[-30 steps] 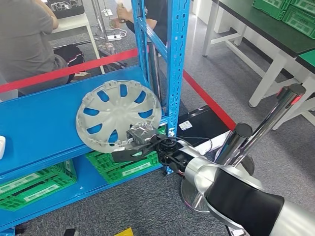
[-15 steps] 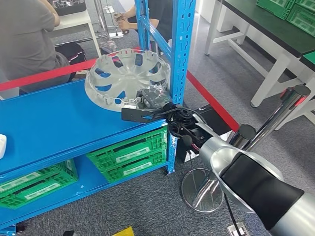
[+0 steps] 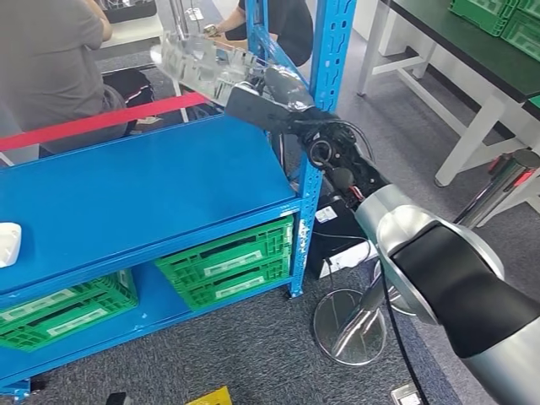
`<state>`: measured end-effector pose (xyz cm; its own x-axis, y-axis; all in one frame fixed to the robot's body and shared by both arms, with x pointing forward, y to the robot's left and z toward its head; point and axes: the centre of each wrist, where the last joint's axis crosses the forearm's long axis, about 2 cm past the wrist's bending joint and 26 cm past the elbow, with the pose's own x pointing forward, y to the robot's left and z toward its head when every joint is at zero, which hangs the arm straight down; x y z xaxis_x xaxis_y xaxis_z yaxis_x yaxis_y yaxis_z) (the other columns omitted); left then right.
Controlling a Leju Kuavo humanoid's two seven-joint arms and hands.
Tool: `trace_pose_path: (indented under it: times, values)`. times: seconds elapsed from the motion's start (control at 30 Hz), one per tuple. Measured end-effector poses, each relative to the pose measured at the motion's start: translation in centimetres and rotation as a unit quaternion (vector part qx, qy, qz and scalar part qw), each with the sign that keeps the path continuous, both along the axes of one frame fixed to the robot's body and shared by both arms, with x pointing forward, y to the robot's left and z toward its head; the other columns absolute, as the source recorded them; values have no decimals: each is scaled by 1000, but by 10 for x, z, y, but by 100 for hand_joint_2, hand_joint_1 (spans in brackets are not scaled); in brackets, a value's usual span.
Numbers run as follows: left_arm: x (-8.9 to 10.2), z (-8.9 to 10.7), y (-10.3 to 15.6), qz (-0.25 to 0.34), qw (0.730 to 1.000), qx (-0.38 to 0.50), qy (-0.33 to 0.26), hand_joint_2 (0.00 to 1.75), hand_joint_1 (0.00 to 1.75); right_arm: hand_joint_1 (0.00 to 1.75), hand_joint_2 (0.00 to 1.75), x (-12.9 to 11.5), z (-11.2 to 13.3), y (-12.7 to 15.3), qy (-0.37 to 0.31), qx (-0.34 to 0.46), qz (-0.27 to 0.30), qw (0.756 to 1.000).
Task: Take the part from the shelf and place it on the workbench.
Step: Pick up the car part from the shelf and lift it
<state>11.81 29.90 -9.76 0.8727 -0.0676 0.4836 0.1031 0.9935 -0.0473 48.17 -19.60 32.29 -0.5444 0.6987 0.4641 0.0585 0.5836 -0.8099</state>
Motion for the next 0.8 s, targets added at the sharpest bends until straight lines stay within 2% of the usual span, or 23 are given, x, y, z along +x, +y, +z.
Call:
trace_pose_path:
  times: [0.3,0.6,0.8]
  values:
    - [3,1,-1,-12,1000,2,-3,0,0,175,175,14,30,-18,4,57,16,998]
    - [4,1,-1,-7,1000,0,-5,0,0,175,175,19,30,-25,30,67,24,997]
    - [4,1,-2,-10,1000,1,-7,0,0,175,175,20,24,-26,70,78,48,993]
